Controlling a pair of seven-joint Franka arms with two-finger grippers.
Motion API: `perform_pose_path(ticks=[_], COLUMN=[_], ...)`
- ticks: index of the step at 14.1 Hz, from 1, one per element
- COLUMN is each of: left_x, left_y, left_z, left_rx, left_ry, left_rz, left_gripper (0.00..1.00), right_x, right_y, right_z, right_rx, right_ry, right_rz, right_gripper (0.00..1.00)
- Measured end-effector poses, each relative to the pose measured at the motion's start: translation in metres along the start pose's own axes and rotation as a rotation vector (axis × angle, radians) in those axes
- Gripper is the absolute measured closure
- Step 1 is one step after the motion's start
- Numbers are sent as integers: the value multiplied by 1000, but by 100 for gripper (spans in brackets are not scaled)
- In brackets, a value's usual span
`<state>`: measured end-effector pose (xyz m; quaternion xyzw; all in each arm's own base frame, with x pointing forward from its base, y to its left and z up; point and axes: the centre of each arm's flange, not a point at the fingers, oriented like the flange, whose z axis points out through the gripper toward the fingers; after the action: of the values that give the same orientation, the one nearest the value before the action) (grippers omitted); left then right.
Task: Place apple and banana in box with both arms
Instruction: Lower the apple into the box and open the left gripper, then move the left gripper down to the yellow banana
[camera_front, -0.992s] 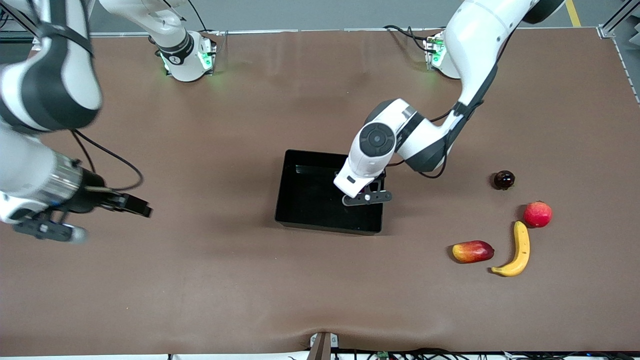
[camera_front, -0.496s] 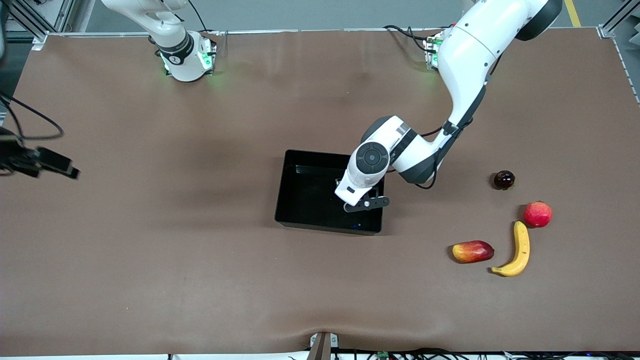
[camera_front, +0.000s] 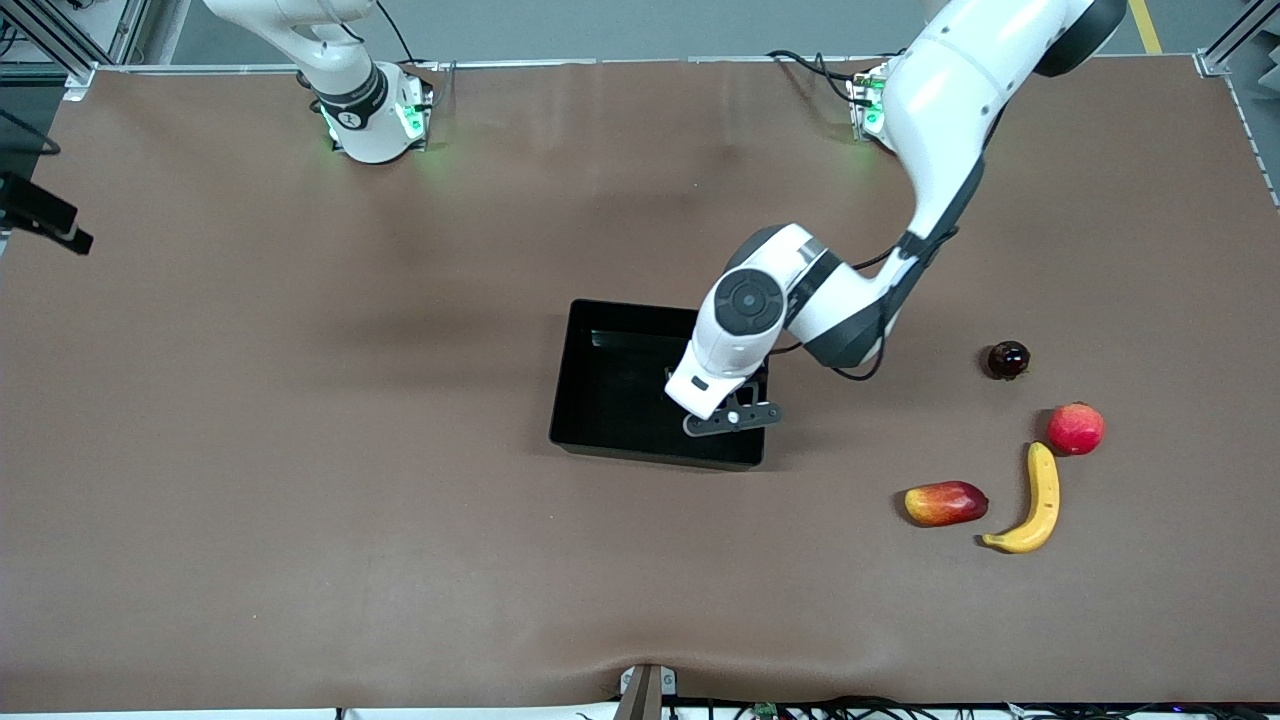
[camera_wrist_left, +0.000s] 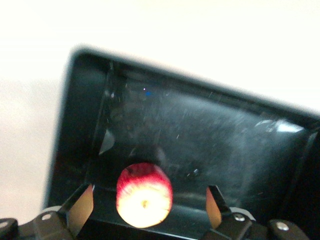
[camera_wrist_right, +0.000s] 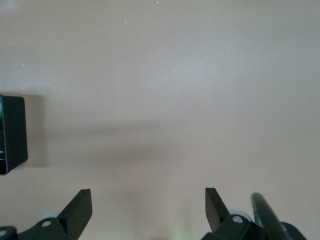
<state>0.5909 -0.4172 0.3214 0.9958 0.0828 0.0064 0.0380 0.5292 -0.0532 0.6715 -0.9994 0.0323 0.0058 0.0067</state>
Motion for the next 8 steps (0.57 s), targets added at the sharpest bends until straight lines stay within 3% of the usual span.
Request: perform_pose_path(ticks=[4, 8], left_x=[67, 142], left_y=[-76, -209], left_z=[-82, -85], left_rx=[-20, 31], left_ry=[111, 121], left_rz=[-55, 43], left_gripper=[0, 0], right_x=[-5, 3], right_y=[-16, -26], right_z=[5, 10], right_rx=[-52, -56], right_ry=[15, 50], right_rz=[-45, -66], right_gripper=[0, 0])
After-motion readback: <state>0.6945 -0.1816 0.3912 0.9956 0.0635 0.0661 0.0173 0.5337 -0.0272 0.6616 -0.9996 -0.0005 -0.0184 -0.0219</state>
